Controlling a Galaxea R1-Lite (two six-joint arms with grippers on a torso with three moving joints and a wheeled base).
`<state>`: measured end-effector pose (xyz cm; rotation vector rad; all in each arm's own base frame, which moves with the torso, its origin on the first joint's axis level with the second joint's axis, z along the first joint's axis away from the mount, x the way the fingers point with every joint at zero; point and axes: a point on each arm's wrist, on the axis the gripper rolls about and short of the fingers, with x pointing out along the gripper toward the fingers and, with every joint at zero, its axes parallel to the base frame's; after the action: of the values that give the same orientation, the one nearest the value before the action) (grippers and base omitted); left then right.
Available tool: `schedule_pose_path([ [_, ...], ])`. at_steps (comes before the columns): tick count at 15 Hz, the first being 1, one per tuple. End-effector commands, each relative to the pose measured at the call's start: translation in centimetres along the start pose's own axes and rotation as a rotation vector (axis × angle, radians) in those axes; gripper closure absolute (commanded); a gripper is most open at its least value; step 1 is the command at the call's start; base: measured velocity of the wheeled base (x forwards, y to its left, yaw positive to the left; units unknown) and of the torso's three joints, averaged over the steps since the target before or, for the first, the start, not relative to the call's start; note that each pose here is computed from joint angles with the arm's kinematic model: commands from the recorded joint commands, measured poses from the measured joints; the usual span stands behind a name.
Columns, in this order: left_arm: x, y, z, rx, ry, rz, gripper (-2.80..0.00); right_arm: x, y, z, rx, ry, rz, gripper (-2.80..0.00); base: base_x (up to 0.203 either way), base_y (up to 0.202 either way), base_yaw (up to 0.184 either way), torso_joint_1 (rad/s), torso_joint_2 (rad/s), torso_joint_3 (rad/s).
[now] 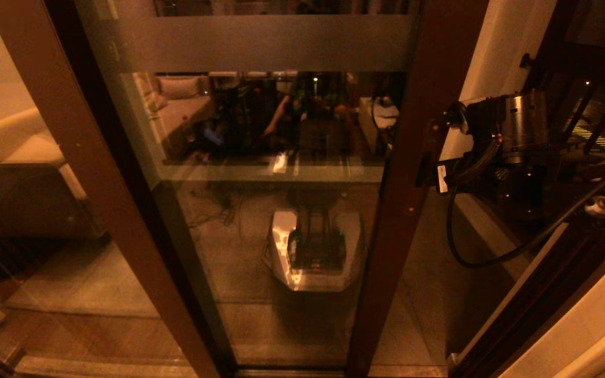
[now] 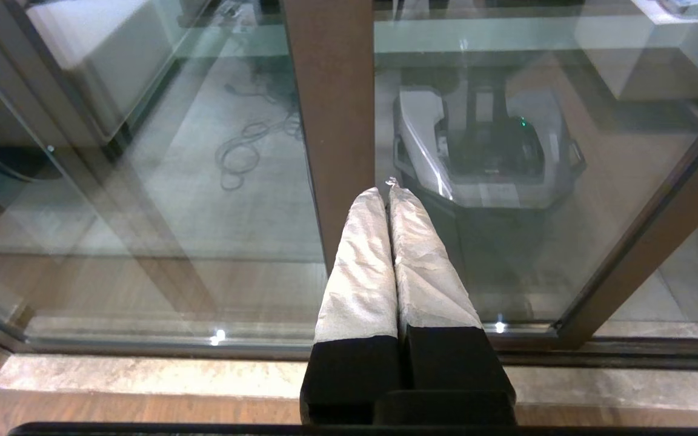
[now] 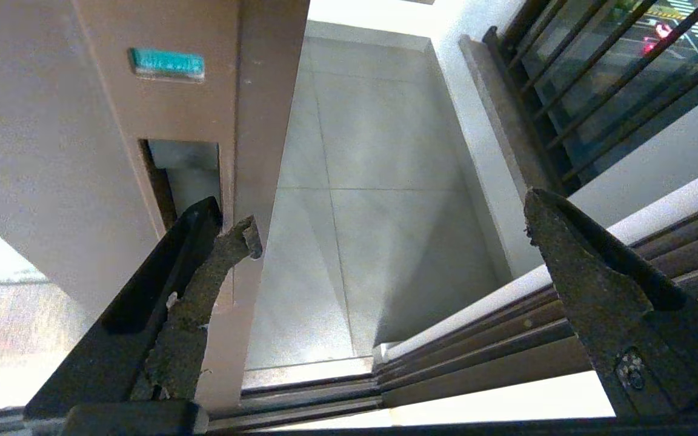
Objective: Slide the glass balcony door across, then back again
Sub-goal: Close the slid door
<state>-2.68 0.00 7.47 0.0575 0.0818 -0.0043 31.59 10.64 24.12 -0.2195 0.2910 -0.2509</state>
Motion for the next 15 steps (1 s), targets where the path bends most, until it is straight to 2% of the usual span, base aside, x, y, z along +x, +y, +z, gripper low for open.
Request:
schedule_pose_path([
  [1, 0.0, 0.0, -0.02, 0.001, 0.001, 0.0, 0.0, -0.02, -0.07, -0.04, -0.002, 0.002, -0.005, -2.8, 0.0, 0.0, 0.0, 0.0, 0.0, 0.0],
  [15, 0.0, 0.0, -0.02, 0.001, 0.001, -0.001, 0.0, 0.86, -0.93, -0.28, -0.006, 0.008, -0.039, -2.8, 0.0, 0.0, 0.0, 0.0, 0.0, 0.0],
])
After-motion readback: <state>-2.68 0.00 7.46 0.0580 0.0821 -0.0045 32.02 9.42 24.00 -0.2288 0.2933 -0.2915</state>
